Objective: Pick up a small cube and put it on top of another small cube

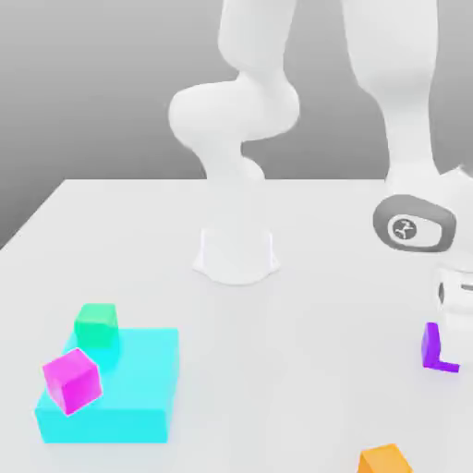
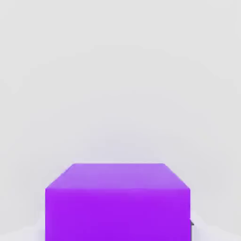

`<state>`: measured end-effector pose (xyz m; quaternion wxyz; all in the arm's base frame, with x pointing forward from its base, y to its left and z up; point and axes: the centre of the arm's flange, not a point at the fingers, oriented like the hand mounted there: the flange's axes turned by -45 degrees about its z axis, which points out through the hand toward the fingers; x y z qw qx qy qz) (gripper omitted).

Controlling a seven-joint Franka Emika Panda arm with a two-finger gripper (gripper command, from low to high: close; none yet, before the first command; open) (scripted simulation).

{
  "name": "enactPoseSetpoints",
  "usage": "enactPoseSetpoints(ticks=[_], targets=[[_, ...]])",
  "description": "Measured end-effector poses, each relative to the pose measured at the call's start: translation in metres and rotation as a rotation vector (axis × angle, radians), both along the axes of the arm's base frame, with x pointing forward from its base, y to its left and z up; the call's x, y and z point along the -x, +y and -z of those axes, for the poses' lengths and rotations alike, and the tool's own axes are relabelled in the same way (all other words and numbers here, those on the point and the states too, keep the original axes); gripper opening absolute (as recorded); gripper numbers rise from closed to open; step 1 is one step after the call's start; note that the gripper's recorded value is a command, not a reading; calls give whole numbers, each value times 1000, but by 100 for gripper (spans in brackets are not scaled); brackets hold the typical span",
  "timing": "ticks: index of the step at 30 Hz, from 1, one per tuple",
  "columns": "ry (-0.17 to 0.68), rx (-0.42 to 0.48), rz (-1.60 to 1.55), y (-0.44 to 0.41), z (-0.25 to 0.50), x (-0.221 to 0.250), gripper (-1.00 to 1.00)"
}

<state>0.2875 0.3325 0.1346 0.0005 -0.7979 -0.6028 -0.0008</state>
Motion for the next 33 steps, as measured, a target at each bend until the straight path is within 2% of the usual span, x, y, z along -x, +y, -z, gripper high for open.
enactPoseSetpoints(ticks=[7,14,18,23,28,32,33], targets=[[-1,4,19,-4,-59,-4,-100],[-34,69,671,-154,-88,-96,-100],[-44,88,1120,-269,-108,-121,-100],[-46,83,1593,-371,-134,-109,-100],[-27,47,2030,-456,-155,-74,-100],[-4,9,2378,-520,-134,-41,-100],[0,3,2438,-531,-122,-35,100]])
